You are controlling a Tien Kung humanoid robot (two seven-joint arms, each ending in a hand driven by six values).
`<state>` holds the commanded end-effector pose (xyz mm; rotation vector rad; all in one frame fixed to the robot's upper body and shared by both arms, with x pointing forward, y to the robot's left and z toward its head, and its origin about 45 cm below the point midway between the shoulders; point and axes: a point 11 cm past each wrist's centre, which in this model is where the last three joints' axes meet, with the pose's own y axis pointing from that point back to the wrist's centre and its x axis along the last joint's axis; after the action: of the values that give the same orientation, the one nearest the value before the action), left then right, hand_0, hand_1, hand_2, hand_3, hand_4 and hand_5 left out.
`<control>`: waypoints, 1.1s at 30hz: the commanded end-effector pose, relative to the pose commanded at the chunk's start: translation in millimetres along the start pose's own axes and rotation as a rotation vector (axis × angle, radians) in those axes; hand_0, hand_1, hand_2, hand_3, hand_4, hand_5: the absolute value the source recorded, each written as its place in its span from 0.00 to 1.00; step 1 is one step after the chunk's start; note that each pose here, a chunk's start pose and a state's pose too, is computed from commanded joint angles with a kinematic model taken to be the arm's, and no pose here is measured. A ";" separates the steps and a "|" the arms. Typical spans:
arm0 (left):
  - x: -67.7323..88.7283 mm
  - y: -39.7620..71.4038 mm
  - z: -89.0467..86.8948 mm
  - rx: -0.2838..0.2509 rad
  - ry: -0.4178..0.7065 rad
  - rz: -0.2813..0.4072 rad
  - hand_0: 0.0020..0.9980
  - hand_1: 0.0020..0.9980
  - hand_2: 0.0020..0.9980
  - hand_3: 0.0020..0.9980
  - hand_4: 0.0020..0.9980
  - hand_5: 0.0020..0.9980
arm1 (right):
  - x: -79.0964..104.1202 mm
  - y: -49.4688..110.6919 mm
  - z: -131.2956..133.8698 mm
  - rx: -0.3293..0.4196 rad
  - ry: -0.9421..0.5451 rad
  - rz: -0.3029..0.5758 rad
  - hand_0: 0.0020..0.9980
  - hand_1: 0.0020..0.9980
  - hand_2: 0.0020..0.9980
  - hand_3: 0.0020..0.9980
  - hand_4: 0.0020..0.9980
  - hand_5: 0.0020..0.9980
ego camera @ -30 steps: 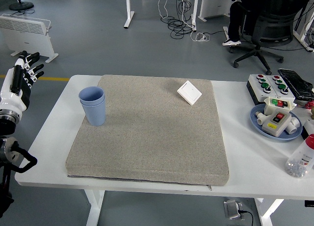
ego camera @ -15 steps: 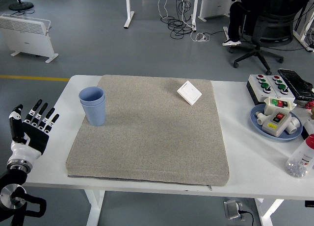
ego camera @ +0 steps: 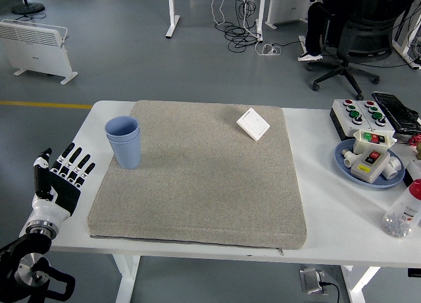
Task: Push cup pick cup insert cup
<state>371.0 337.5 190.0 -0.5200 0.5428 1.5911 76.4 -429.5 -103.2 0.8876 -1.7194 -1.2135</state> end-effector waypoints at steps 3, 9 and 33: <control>-0.4 -0.3 -0.9 0.005 -0.001 -0.001 0.85 0.87 0.92 0.83 0.59 1.00 | -0.4 0.1 -1.0 0.002 0.000 -0.001 0.76 0.67 0.69 0.57 0.11 0.47; -1.0 -1.1 -1.8 0.012 -0.002 -0.004 0.85 0.87 0.92 0.84 0.60 1.00 | -0.6 0.3 -3.5 0.007 -0.002 -0.002 0.76 0.67 0.69 0.57 0.10 0.46; 1.6 -2.8 -1.3 0.014 -0.001 0.015 0.86 0.88 0.94 0.85 0.59 1.00 | -0.8 0.7 -7.0 0.013 -0.003 -0.002 0.76 0.67 0.69 0.57 0.10 0.46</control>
<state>373.7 338.1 187.8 -0.5053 0.5577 1.6012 83.0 -431.1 -101.4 0.8959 -1.7312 -1.2067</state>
